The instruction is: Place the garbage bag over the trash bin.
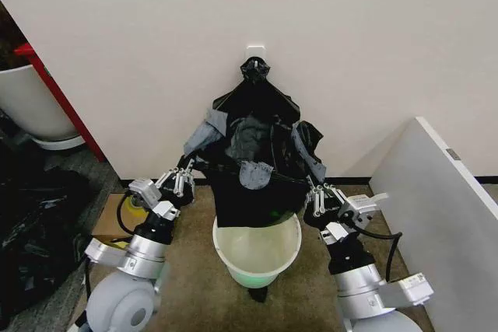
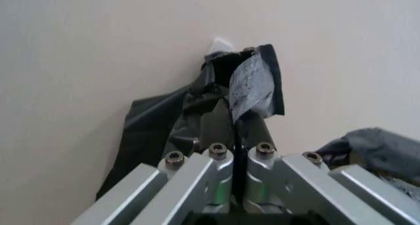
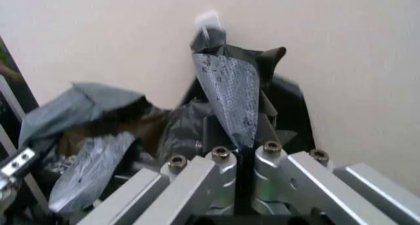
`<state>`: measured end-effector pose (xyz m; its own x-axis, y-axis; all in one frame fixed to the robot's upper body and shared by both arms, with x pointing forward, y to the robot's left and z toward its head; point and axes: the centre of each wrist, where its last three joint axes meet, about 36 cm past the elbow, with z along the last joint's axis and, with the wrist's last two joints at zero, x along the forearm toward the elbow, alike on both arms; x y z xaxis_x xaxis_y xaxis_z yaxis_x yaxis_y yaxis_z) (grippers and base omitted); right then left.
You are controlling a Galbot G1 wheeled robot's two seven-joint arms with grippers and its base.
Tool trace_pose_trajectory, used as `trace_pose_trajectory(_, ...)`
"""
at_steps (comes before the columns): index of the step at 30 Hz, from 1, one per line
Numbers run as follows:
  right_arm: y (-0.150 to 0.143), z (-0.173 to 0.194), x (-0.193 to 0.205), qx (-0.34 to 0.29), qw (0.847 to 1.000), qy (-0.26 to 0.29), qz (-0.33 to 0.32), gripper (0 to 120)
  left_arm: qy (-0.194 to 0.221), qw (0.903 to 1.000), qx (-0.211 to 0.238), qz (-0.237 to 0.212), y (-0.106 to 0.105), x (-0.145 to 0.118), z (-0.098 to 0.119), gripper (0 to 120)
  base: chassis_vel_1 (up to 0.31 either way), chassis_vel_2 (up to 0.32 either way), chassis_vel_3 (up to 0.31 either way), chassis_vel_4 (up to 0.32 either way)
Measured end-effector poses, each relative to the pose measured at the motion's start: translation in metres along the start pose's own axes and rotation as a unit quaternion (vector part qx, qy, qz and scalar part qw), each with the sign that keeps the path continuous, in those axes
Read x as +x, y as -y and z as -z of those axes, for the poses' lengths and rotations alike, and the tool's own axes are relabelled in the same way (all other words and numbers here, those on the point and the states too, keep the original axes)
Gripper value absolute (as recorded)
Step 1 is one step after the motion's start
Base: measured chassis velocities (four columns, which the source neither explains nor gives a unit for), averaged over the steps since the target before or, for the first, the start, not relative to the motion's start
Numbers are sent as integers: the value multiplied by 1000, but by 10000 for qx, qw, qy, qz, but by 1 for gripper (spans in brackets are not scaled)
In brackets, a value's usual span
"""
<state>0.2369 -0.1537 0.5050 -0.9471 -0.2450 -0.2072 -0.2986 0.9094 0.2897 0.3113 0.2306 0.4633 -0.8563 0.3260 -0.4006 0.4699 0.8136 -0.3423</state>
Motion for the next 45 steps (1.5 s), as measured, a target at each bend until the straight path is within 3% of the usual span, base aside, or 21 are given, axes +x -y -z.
trace_pose_trajectory(11, -10, -26, 4, -278, 9953, -909, -159, 0, -292, 9993, -217, 130, -11, 10, -21, 0, 0, 0, 0, 0)
trace_pose_trajectory(19, 0, -29, 3, 88, 9935, -1048, -444, 0, -479, 9985, -114, 230, -14, 19, -35, 0, 0, 0, 0, 0)
trace_pose_trajectory(28, 9, -24, 16, 391, 9876, -1346, -707, 0, -766, 9959, 428, 207, 8, 34, -59, 0, 0, 0, 0, 0)
trace_pose_trajectory(31, 8, -23, 26, 442, 9822, -1671, -735, 0, -1062, 9928, 489, 242, 19, 49, -73, 0, 0, 0, 0, 0)
trace_pose_trajectory(37, 2, -31, 40, 557, 9650, -2470, -689, 0, -1616, 9854, 17, 525, 24, 71, -89, 0, 0, 0, 0, 0)
trace_pose_trajectory(45, -5, -37, 43, 307, 9463, -3126, -761, 0, -2240, 9669, -553, 1093, 32, 93, -84, 0, 0, 0, 0, 0)
